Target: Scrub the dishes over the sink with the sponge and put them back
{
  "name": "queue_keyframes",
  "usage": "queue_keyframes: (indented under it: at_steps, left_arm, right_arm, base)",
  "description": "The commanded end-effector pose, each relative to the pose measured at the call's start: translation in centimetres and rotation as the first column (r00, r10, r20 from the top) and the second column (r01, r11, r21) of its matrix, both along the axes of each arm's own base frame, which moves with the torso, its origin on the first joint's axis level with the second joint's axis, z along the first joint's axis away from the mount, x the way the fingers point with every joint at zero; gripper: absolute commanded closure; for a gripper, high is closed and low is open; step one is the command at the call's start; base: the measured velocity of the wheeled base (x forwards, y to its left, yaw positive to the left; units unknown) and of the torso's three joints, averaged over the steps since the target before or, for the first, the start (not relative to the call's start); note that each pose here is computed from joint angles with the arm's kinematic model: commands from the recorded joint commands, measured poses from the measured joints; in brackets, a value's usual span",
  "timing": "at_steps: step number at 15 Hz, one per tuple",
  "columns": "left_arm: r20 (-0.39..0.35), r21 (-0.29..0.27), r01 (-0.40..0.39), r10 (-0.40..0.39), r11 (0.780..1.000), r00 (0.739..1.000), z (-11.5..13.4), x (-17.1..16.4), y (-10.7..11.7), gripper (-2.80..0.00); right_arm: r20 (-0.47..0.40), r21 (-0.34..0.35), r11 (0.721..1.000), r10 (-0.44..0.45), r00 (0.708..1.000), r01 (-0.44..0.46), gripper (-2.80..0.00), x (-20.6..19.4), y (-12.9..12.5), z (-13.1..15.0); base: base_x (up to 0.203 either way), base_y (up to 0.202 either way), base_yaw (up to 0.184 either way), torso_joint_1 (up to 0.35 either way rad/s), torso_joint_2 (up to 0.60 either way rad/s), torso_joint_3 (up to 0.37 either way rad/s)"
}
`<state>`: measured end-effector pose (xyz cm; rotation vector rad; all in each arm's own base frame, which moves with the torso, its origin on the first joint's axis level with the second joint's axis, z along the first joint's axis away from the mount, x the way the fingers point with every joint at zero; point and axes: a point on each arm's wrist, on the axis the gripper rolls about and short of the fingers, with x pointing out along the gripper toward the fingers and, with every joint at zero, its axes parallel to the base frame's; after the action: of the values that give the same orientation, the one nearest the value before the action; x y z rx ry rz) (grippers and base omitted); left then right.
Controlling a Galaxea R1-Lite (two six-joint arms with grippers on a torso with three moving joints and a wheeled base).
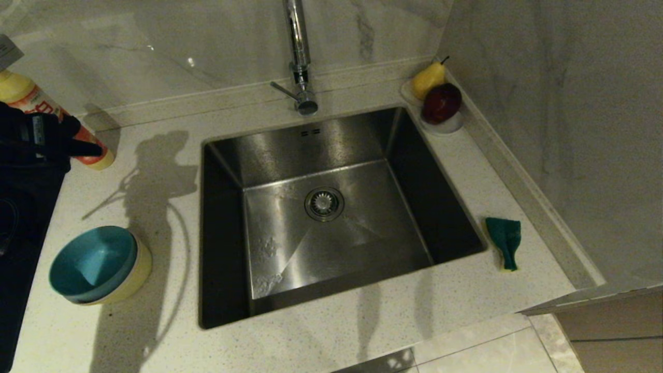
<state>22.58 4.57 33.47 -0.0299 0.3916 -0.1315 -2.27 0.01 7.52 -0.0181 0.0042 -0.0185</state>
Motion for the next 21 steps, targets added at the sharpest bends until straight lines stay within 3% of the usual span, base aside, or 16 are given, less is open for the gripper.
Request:
queue_keyframes:
  at_steps: [1,5,8,11,13,16,18,21]
  left_arm:
    - [0.036,0.038,-0.007,0.006,0.999,0.999,-0.1,0.9,-0.2,0.00]
    - [0.052,0.091,0.007,-0.012,0.996,0.999,-0.5,-1.7,-0.7,0.00]
    - [0.097,0.179,0.004,-0.022,0.984,0.995,-0.4,-5.2,-1.4,0.00]
    - [0.199,0.232,0.000,-0.048,0.973,0.979,0.4,-9.3,-2.6,0.00]
    - [0.273,0.261,-0.053,-0.021,0.964,0.962,0.0,-12.1,-3.3,0.00]
    - [0.413,0.273,-0.139,0.014,0.952,0.910,-2.1,-16.1,-3.9,0.00]
    - [0.432,0.269,-0.143,0.014,0.952,0.902,-4.4,-18.1,-4.4,0.00]
    - [0.460,0.248,-0.207,0.073,0.947,0.885,-8.1,-21.4,-4.4,0.00]
  right_arm:
    - [-0.001,0.000,1.000,0.000,1.000,0.000,0.00,0.0,0.0,0.0]
    - [-0.001,0.000,1.000,0.000,1.000,0.000,0.00,0.0,0.0,0.0]
    - [-0.001,0.000,1.000,0.000,1.000,0.000,0.00,0.0,0.0,0.0]
    - [-0.001,0.000,1.000,0.000,1.000,0.000,0.00,0.0,0.0,0.0]
    - [-0.001,0.000,1.000,0.001,1.000,-0.001,0.00,0.0,0.0,0.0]
    - [-0.001,0.000,1.000,0.000,1.000,0.000,0.00,0.0,0.0,0.0]
    - [-0.001,0.000,1.000,0.000,1.000,0.000,0.00,0.0,0.0,0.0]
    - [-0.001,0.000,1.000,0.000,1.000,0.000,0.00,0.0,0.0,0.0]
  base:
    - [0.000,0.000,0.000,0.000,0.00,0.000]
    - [0.000,0.000,0.000,0.000,0.00,0.000]
    - [0.000,0.000,0.000,0.000,0.00,0.000]
    - [0.000,0.000,0.000,0.000,0.00,0.000]
    - [0.000,0.000,0.000,0.000,0.00,0.000]
    - [0.000,0.000,0.000,0.000,0.00,0.000]
    - [0.000,0.000,0.000,0.000,0.00,0.000]
    - [0.000,0.000,0.000,0.000,0.00,0.000]
